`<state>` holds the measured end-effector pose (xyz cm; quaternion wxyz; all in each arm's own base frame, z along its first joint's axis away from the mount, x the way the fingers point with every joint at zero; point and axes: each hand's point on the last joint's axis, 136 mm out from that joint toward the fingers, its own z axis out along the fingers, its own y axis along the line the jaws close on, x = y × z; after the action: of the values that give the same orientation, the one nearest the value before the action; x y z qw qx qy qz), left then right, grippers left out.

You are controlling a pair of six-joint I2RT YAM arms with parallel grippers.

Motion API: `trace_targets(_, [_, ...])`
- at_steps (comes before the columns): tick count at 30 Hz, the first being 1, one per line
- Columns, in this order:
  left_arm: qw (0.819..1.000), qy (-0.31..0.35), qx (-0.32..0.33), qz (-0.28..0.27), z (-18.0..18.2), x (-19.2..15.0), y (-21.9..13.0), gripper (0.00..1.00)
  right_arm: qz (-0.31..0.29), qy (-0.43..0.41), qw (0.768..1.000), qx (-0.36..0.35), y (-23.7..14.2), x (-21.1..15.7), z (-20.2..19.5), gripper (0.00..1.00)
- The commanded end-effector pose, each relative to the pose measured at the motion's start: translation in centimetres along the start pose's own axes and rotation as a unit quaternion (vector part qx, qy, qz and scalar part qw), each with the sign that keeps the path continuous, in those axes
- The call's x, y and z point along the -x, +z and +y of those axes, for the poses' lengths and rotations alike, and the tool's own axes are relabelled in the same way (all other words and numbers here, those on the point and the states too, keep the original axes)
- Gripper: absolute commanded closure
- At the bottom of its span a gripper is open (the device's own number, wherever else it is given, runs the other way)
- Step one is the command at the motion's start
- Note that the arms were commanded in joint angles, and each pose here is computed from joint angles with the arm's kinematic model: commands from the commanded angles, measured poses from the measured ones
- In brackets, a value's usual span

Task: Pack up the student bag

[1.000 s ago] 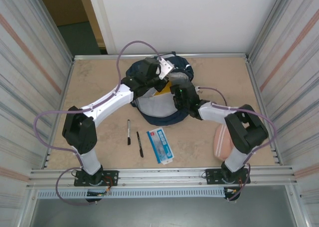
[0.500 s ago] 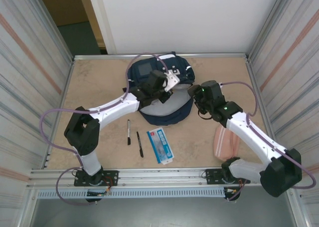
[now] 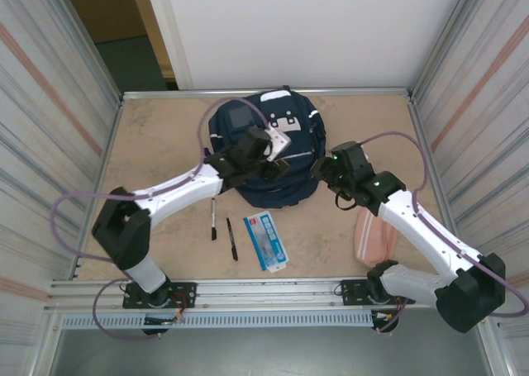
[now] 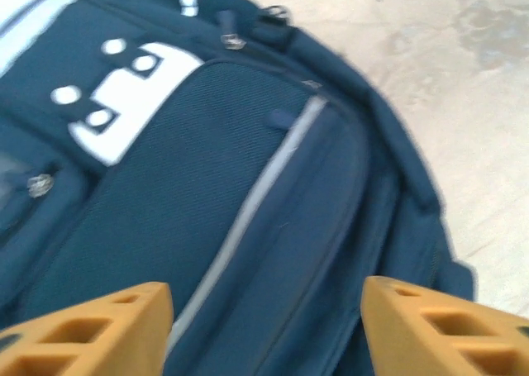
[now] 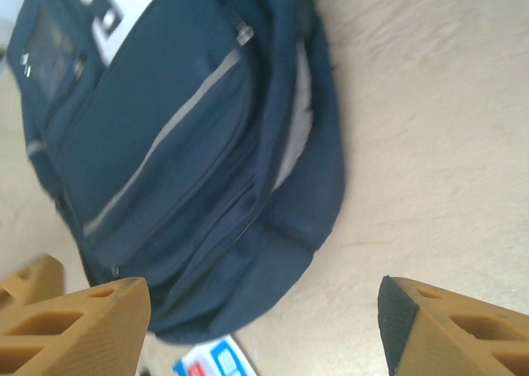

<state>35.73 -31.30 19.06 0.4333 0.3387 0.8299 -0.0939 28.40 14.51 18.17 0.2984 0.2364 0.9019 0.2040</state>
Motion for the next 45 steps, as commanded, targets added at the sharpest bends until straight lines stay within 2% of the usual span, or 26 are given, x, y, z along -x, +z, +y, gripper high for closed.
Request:
trace_targets(1, [0.984,-0.151,0.099,0.009,7.7,-1.7,-2.8,0.26,0.006,-0.053,0.998,0.019,0.2,0.0,2.1,0.28])
trace_targets(3, [0.96,-0.244,0.131,0.029,11.7,-4.2,-2.9,0.28,0.02,-0.076,0.997,0.022,0.9,-0.9,3.0,0.29])
trace_targets(4, [0.949,-0.268,0.164,0.036,13.4,-5.4,-3.0,0.29,0.022,-0.086,0.996,0.023,1.3,-1.3,3.2,0.29])
trace_targets(5, [0.94,-0.273,0.203,0.034,15.1,-6.3,-3.0,0.29,0.029,-0.093,0.995,0.022,2.0,-1.8,3.4,0.29])
trace_targets(7, [0.935,-0.27,0.23,0.031,16.7,-7.3,-2.3,0.29,0.051,-0.095,0.994,0.025,3.1,-2.8,3.9,0.29])
trace_targets(9, [0.93,-0.296,0.212,0.047,17.7,-8.6,-0.7,0.28,0.077,-0.096,0.992,0.025,4.1,-4.1,4.3,0.29])
trace_targets(13, [0.901,-0.395,0.159,0.082,19.4,-11.7,2.4,0.3,0.11,-0.126,0.985,0.035,5.8,-7.4,5.6,0.29])
trace_targets(17, [0.889,-0.436,0.104,0.092,20.2,-13.5,5.3,0.31,0.163,-0.151,0.973,0.062,7.4,-10.3,7.1,0.29])
trace_targets(24, [0.89,-0.442,0.041,0.101,19.4,-13.5,8.5,0.34,0.174,-0.143,0.974,0.017,10.0,-11.0,5.2,0.3])
trace_targets(29, [0.885,-0.457,0.02,0.091,18.5,-13.8,9.3,0.42,0.187,-0.123,0.974,0.014,11.5,-11.0,4.5,0.32])
trace_targets(36, [0.89,-0.45,0.005,0.071,18.0,-13.0,8.6,0.55,0.196,-0.108,0.975,0.007,12.1,-10.8,3.5,0.37])
trace_targets(42, [0.886,-0.457,0.004,0.075,17.3,-13.8,7.7,0.88,0.171,-0.122,0.978,-0.001,11.8,-9.4,2.8,0.4])
trace_targets(45, [0.875,-0.475,0.037,0.089,17.5,-14.6,6.1,0.92,0.163,-0.134,0.977,0.004,11.9,-8.3,2.6,0.43])
